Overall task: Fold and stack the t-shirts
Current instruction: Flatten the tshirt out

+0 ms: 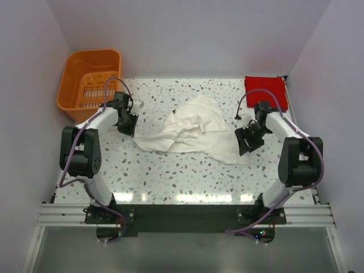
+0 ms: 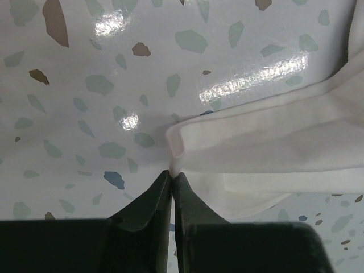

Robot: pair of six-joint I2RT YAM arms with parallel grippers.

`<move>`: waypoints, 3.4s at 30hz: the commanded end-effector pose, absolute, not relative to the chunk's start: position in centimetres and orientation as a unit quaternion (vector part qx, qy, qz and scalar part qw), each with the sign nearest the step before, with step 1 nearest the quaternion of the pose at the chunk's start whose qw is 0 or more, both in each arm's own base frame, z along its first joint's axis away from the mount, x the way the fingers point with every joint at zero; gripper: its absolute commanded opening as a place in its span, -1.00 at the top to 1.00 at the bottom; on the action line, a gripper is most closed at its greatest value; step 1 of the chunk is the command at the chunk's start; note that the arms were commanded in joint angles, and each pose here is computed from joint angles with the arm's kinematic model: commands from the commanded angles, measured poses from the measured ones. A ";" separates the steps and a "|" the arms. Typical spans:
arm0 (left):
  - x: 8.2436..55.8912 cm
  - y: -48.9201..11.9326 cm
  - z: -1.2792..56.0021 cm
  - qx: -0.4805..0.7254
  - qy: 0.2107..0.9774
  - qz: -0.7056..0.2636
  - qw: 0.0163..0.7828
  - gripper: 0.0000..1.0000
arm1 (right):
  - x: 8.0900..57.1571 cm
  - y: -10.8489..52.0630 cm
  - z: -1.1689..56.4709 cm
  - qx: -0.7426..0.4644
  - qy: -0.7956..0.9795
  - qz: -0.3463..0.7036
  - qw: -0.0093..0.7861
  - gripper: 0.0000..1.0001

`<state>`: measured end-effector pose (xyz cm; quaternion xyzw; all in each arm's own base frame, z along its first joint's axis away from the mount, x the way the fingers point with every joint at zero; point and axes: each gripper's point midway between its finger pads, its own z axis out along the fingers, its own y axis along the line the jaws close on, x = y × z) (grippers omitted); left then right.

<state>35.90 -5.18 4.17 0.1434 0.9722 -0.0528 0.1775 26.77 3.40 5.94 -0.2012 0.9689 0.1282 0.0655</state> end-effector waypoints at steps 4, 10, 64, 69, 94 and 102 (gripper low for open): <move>36.1 -5.6 5.4 0.140 0.968 -0.067 0.198 0.81 | 25.4 2.3 3.8 -0.176 0.978 0.100 0.044 -0.16; 35.7 -6.2 5.4 0.143 0.964 -0.082 0.206 0.81 | 26.6 1.0 1.8 -0.183 0.980 0.058 0.047 -0.22; 33.6 -5.2 58.3 0.092 0.514 -0.149 0.840 1.00 | 28.4 -5.5 63.6 -0.009 0.513 -0.075 0.855 1.00; 33.5 -4.5 58.5 0.076 0.520 -0.133 0.840 1.00 | 28.1 -5.2 64.1 -0.016 0.509 -0.075 0.857 1.00; 45.2 -5.8 72.5 0.072 0.264 -0.157 0.949 1.00 | 35.9 -7.9 78.3 0.025 0.258 0.039 0.965 1.00; 48.0 -7.1 63.4 0.111 0.361 -0.146 0.914 1.00 | 42.6 -7.5 69.7 -0.013 0.392 0.041 0.919 1.00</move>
